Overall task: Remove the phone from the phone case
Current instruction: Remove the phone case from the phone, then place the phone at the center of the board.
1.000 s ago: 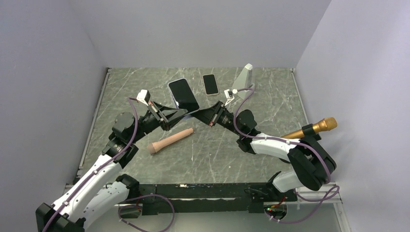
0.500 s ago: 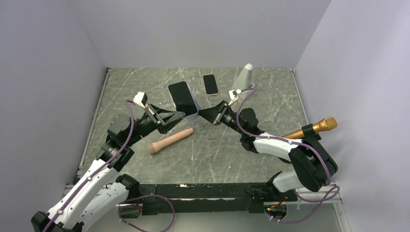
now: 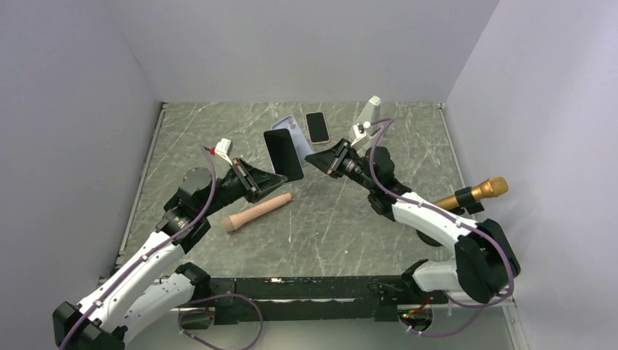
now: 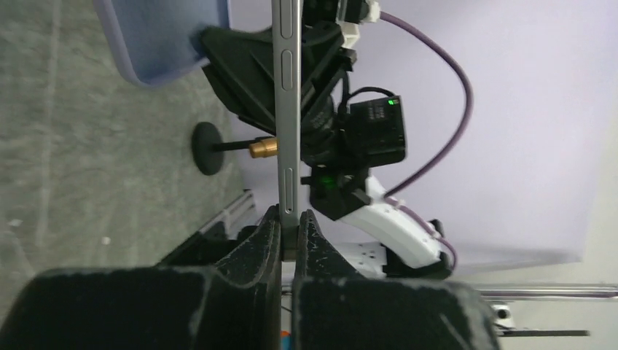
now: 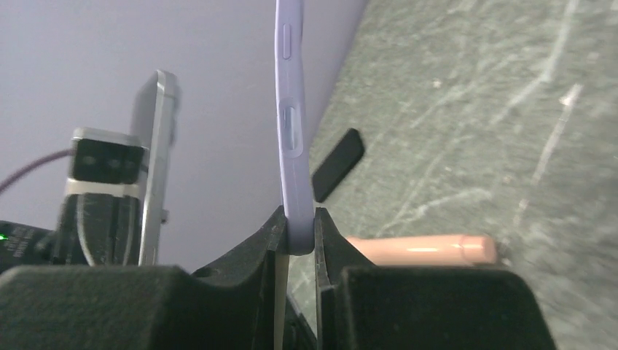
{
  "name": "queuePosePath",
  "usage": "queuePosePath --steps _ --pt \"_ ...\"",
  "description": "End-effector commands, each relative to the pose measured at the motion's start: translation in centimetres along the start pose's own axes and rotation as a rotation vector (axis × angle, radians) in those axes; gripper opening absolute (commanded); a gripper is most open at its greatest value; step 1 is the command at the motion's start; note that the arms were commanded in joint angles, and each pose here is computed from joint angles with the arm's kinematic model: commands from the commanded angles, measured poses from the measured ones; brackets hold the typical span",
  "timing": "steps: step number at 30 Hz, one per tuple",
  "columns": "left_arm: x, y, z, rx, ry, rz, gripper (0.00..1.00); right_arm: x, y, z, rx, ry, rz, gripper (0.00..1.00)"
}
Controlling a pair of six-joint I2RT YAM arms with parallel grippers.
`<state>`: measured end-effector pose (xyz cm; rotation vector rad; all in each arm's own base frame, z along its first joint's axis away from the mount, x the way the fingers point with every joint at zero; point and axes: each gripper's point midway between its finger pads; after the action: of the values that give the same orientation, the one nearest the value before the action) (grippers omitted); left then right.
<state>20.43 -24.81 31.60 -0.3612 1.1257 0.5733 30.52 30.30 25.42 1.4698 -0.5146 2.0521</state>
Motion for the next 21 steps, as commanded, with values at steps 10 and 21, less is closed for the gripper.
queuePosePath --steps 10,21 --pt "3.2 2.8 6.5 -0.026 -0.61 0.248 0.0 -2.3 8.0 1.2 -0.029 0.258 -0.337 0.0" --pt "9.9 4.5 9.8 -0.29 -0.385 0.446 0.0 -1.1 10.5 0.9 -0.025 0.284 -0.332 0.0"
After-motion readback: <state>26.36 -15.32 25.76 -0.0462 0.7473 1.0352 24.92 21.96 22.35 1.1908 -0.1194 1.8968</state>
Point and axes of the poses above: each gripper's point midway between its finger pads, its own y axis back along the fingers, its own x axis along the line the jaws close on, z = x × y, and after that the axes turned 13 degrees about -y, right-handed
